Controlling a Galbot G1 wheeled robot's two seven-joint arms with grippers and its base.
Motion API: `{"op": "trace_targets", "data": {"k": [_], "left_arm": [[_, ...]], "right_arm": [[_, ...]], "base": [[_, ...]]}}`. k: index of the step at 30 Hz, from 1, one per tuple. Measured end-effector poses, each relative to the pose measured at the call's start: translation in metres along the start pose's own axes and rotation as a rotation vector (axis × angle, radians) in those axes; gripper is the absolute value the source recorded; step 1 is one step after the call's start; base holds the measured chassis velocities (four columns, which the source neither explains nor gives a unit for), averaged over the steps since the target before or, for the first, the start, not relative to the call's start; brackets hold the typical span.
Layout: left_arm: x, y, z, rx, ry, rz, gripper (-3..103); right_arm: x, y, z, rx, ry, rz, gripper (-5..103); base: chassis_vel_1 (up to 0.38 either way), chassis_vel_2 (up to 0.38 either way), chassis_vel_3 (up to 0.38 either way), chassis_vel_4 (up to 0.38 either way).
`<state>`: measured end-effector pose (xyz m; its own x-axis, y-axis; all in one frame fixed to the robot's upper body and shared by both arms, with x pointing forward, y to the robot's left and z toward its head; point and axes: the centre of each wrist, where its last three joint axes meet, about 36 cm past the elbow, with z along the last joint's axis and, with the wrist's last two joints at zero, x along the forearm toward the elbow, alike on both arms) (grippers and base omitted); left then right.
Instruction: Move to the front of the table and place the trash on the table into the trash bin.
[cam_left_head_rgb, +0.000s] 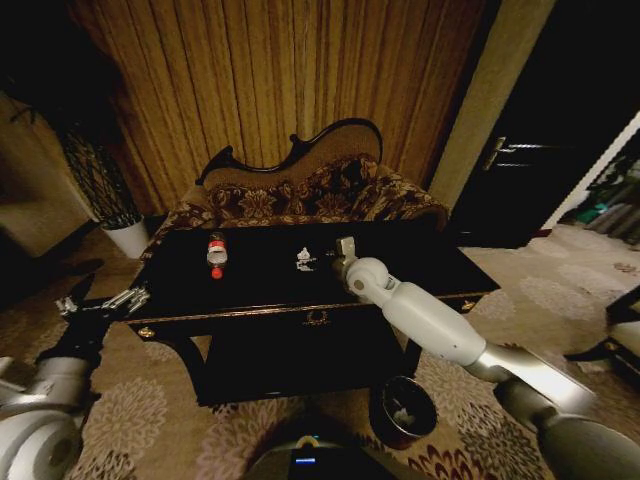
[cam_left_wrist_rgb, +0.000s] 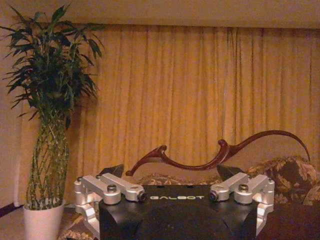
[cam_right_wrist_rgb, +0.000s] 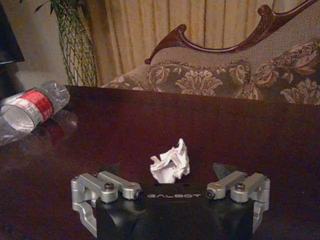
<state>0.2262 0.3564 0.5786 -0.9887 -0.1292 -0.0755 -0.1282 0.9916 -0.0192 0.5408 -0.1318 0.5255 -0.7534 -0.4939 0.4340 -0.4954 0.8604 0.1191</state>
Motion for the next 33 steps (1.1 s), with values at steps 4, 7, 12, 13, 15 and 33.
{"op": "trace_targets", "data": {"k": [4, 7, 12, 13, 15, 33], "left_arm": [[-0.0005, 0.0003, 0.0006, 0.003, -0.001, -0.002, 100], [-0.0001, 0.0008, 0.0008, 0.006, -0.003, -0.006, 100], [0.0005, 0.0002, 0.0005, 0.009, -0.007, -0.008, 100], [0.0003, -0.0001, 0.0005, 0.011, -0.008, -0.007, 100], [-0.0001, -0.0005, 0.0005, 0.012, -0.01, -0.005, 100], [-0.002, -0.0006, 0.0001, 0.012, -0.014, 0.001, 100]], "right_arm": [[-0.0035, 0.0014, 0.0016, -0.001, 0.004, 0.0, 100], [-0.0057, 0.0008, 0.0055, 0.006, 0.008, 0.009, 92], [-0.0063, 0.0003, 0.0072, 0.008, 0.008, 0.014, 82], [-0.0061, 0.0001, 0.0077, 0.008, 0.008, 0.016, 77], [-0.0055, -0.0004, 0.0079, 0.008, 0.008, 0.017, 71], [-0.0008, -0.0065, 0.0069, 0.007, 0.005, 0.026, 6]], "base": [[0.0, 0.0, 0.0, 0.0], [0.0, 0.0, 0.0, 0.0], [0.0, 0.0, 0.0, 0.0], [0.0, 0.0, 0.0, 0.0], [0.0, 0.0, 0.0, 0.0], [0.0, 0.0, 0.0, 0.0]]}}
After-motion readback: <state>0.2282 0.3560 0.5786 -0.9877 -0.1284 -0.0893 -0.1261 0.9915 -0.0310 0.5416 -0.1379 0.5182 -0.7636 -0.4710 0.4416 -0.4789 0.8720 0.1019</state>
